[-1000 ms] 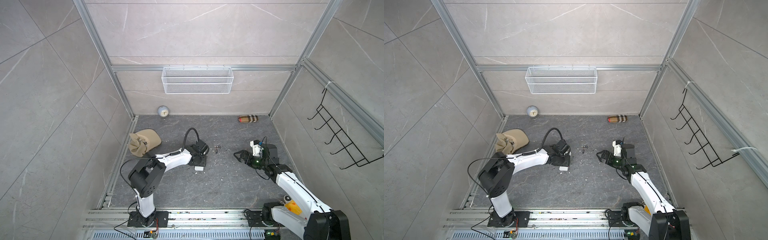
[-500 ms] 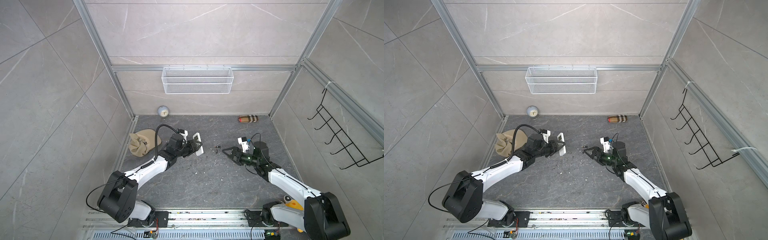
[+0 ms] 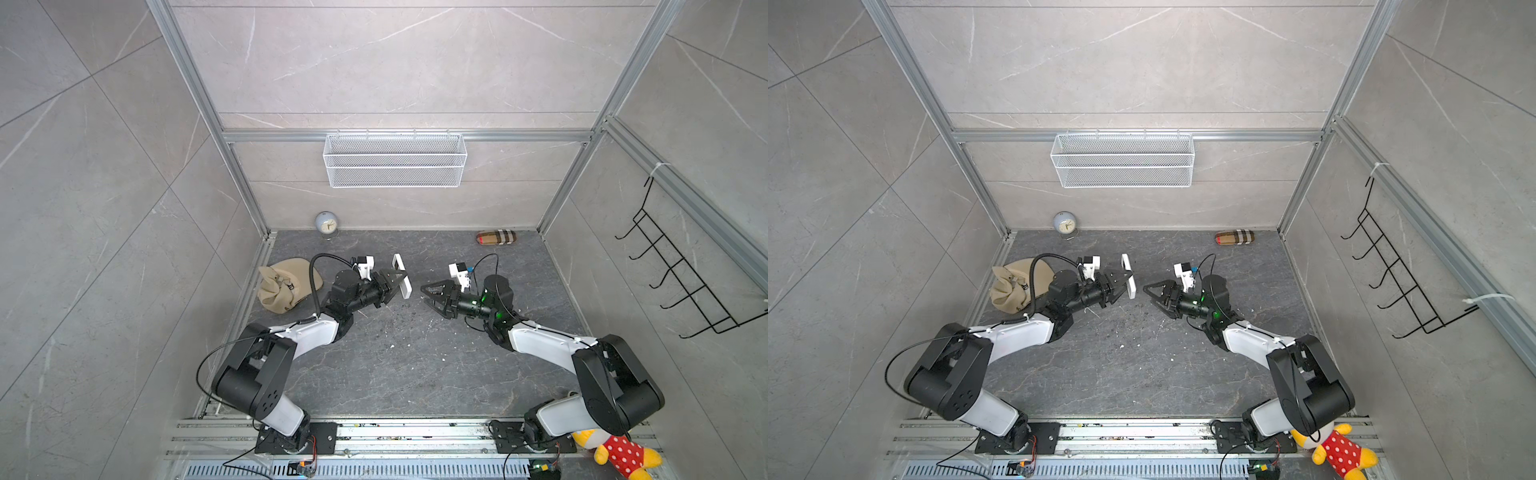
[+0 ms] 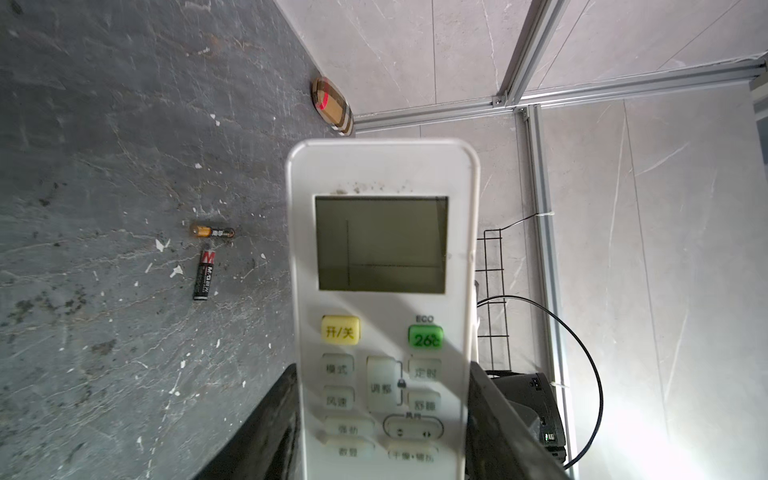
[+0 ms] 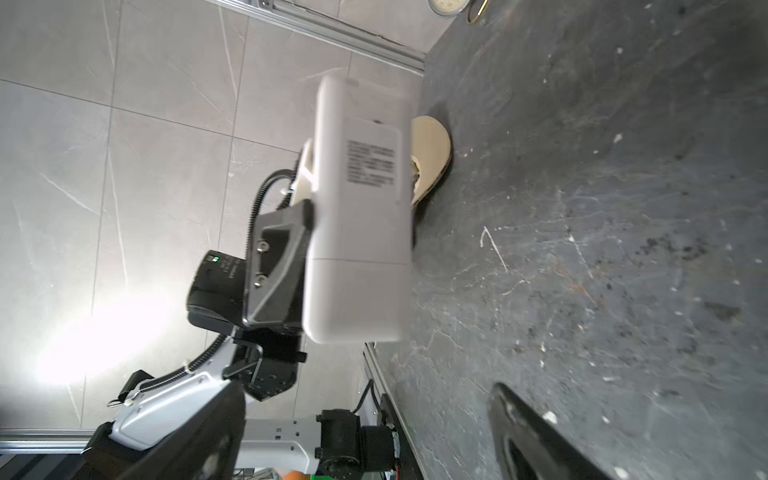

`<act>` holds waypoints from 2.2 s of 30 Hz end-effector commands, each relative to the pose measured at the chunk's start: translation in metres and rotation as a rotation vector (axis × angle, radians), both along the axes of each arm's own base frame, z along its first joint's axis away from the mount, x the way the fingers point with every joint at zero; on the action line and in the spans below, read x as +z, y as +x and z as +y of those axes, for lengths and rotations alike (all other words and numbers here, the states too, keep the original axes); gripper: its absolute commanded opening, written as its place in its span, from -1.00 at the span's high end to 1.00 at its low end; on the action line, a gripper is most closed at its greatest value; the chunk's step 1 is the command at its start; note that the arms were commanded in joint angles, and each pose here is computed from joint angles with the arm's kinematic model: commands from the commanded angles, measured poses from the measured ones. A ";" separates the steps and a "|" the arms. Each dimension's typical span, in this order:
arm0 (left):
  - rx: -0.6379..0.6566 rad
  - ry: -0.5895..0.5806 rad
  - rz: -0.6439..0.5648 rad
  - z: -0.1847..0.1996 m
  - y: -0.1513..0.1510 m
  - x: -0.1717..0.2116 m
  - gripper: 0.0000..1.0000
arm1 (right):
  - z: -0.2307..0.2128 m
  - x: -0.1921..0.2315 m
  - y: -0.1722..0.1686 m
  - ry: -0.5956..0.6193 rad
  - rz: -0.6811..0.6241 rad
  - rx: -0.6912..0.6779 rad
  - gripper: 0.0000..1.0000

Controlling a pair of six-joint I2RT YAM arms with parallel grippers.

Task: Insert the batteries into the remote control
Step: 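Lift the remote upright with the left gripper while the right gripper approaches it, then grasp the remote's back with the right gripper beside the left gripper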

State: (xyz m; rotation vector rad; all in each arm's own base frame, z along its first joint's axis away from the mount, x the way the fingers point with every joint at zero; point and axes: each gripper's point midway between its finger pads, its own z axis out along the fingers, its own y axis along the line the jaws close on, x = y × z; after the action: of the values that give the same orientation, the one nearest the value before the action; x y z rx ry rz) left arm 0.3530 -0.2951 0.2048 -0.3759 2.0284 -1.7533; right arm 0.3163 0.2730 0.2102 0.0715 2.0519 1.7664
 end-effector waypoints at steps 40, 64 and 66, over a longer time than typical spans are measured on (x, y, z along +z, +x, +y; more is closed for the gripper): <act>-0.131 -0.181 -0.069 -0.019 -0.022 0.037 0.06 | 0.048 0.034 0.012 0.053 -0.078 0.109 -0.32; -0.090 -0.102 -0.058 -0.011 -0.026 0.026 -0.62 | 0.041 0.033 0.006 -0.006 -0.097 0.089 -0.10; -0.077 -0.088 -0.053 -0.008 -0.025 0.025 -0.64 | 0.039 0.034 0.005 -0.032 -0.107 0.083 -0.09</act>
State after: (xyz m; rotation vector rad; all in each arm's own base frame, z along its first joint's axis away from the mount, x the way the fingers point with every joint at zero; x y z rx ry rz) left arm 0.3299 -0.3075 0.2159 -0.3264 1.9972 -1.9176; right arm 0.3243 0.3121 0.2177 -0.0270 2.0973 1.7891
